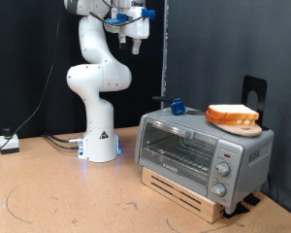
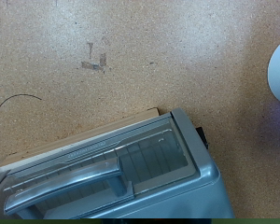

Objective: Make a piece of toast with the oven

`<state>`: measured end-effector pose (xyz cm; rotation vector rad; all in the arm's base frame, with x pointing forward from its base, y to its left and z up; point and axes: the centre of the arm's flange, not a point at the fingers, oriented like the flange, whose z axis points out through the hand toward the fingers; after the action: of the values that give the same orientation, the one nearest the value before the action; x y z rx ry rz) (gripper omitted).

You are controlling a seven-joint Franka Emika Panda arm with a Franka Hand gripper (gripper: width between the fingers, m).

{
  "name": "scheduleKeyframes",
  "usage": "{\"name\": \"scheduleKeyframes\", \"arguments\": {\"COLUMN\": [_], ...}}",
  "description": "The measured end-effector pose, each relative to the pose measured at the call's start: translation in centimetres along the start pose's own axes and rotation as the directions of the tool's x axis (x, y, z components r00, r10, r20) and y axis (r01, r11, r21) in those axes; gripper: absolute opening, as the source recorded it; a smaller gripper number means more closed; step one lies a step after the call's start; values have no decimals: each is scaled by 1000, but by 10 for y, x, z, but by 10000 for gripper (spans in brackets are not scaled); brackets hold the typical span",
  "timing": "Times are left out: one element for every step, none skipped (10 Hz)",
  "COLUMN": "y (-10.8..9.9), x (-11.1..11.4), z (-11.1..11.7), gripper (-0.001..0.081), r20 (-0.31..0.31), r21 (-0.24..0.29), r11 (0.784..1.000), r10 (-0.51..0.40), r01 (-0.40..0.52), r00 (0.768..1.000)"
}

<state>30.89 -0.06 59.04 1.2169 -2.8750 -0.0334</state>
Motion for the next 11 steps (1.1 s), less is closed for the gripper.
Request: {"name": "scheduleKeyframes", "arguments": {"y": [0,1,3,6,8,7,6,9,13,18,20], "x": [0,-3,-6,-10,-15,-21,-20,-21,-21,-22,-23], "z": [0,-1,-2,-3,-3,-1,-1,-2,-5,-9,-11], "gripper": [809,809,809,809,809,809,809,809,809,809,809], "r20": [0,4,-5,-22,-38,-53,-46,-27,2,20,21], "r21": [0,21,42,51,64,68,68,66,70,88,99], "r11": [999,989,963,921,865,810,828,789,711,617,512], "r10": [-37,-144,-267,-386,-497,-581,-555,-610,-702,-786,-858], "r01": [37,144,267,387,498,583,557,611,700,782,853], "r00": [999,990,964,922,867,812,830,792,712,618,513]}}
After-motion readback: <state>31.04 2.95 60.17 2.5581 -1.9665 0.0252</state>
